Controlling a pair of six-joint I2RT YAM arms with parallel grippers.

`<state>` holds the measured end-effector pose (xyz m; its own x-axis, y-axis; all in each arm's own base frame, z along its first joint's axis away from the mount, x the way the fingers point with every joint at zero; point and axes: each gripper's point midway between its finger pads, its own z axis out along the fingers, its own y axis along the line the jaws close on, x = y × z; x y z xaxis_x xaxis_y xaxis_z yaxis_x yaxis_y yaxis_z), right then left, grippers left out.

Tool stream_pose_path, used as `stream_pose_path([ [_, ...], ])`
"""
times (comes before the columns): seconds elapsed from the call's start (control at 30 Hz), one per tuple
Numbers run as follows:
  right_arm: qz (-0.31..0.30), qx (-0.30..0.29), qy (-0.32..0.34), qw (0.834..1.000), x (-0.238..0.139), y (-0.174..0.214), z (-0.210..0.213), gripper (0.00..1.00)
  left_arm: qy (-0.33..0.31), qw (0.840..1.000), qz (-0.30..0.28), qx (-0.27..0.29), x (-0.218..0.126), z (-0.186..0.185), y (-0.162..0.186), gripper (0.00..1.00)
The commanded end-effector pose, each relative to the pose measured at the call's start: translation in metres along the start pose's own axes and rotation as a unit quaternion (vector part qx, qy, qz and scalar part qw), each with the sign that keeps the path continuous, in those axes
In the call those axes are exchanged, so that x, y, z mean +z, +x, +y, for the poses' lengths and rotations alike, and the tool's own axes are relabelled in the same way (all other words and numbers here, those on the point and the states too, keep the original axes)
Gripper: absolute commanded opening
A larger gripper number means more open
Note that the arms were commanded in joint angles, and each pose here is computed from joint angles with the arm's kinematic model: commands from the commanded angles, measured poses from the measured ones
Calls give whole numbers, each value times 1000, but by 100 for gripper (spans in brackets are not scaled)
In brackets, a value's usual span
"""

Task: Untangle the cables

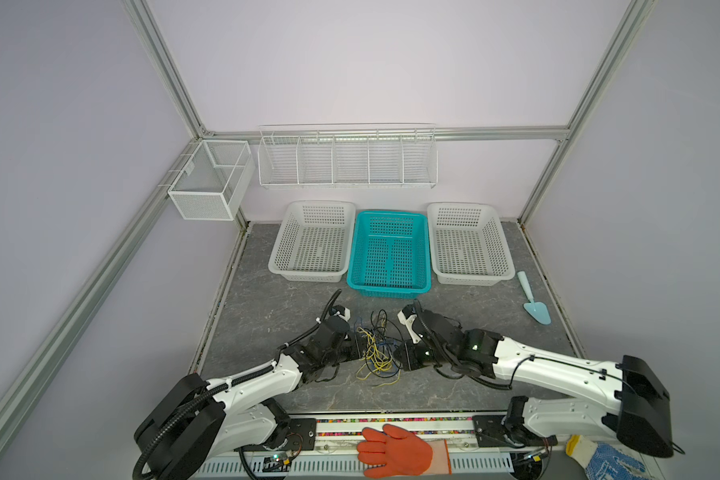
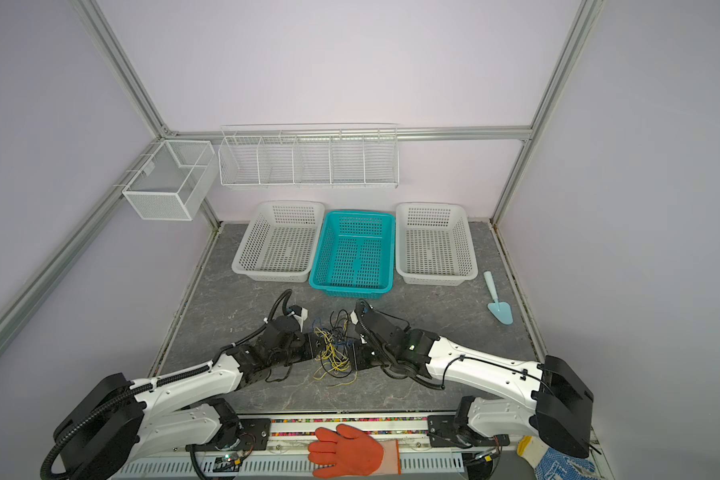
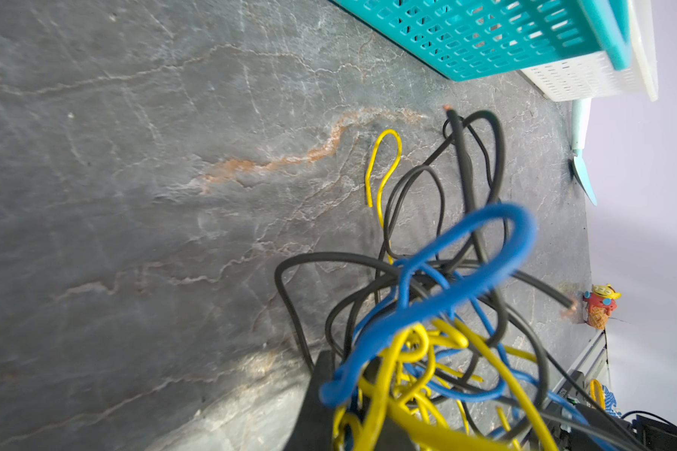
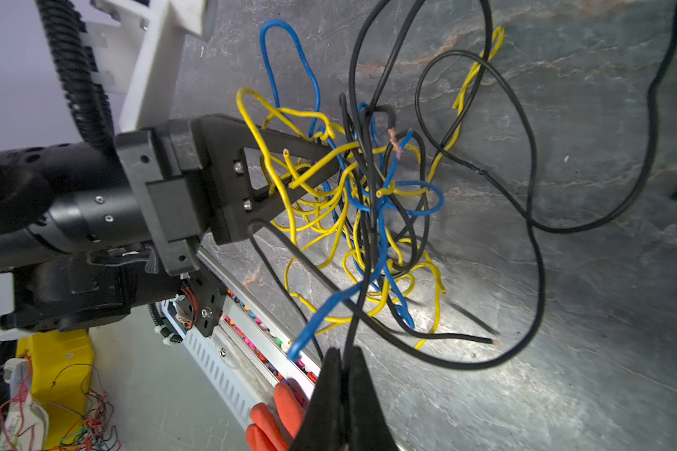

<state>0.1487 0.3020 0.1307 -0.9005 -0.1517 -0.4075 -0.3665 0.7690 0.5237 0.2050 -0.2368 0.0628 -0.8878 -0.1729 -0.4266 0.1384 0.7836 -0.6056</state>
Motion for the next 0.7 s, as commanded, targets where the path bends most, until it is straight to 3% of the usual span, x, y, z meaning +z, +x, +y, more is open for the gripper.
stream_pose_path([
  [0.0,-19,-13,25,999,-19,-3,-12,7,-18,1000,0,0,0,8,1,0],
  [0.3,-130,-67,46,988,-110,-42,-8,7,-37,999,4,6,3,18,5,0],
  [0.67,-257,-138,86,952,-232,-88,6,6,-46,999,9,7,7,24,8,0],
])
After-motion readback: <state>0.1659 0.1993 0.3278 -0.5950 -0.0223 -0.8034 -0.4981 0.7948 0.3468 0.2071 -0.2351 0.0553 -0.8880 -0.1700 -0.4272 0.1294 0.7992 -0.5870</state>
